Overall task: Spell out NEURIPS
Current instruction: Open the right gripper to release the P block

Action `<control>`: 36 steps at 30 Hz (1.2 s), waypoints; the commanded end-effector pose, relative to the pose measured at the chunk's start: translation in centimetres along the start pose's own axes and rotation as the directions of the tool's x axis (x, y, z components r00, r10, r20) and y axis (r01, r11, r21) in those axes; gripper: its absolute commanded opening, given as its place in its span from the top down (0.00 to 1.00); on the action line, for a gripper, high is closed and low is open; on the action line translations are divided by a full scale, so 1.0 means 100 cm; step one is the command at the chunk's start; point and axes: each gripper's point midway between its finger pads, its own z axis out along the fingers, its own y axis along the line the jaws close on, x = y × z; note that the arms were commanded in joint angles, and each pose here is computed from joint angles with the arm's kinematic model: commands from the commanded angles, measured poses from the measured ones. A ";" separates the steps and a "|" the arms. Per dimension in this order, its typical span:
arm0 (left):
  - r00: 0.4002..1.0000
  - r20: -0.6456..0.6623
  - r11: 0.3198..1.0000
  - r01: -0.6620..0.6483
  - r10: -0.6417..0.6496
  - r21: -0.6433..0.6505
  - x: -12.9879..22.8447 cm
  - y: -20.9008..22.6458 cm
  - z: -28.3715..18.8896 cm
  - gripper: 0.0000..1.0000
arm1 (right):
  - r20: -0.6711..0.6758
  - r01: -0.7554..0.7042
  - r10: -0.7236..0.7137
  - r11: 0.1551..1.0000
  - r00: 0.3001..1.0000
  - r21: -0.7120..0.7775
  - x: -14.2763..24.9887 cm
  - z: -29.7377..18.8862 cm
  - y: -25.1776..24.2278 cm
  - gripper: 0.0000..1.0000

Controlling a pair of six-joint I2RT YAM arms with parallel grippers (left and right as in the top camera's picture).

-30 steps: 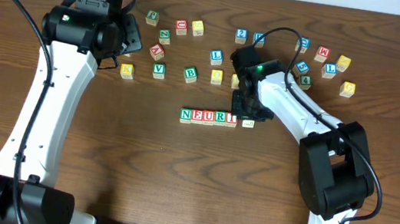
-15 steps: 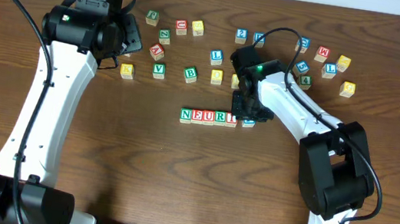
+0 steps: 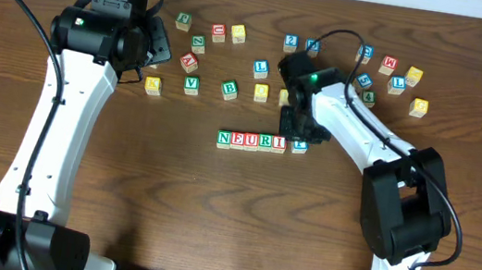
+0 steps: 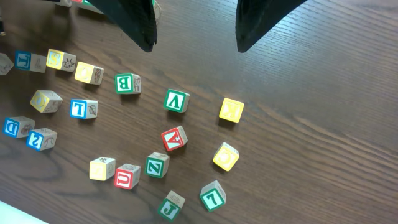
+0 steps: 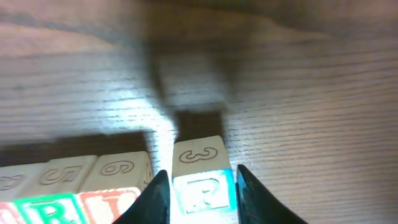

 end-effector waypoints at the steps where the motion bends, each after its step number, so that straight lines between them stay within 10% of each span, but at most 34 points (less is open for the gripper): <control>1: 1.000 -0.006 1.000 -0.005 0.004 -0.017 0.000 0.002 0.005 0.59 | 0.066 -0.023 0.023 1.000 0.998 -0.013 -0.019 -0.025 -0.006 0.73; 13: 1.000 -0.006 1.000 -0.005 0.005 -0.017 0.000 0.002 0.005 0.59 | 0.139 -0.085 0.092 0.995 0.986 -0.058 -0.028 -0.076 -0.031 0.69; 36: 1.000 -0.007 1.000 -0.005 0.005 -0.017 0.001 0.002 0.005 0.59 | 0.062 -0.110 0.115 0.992 0.991 -0.068 0.000 -0.003 -0.039 0.71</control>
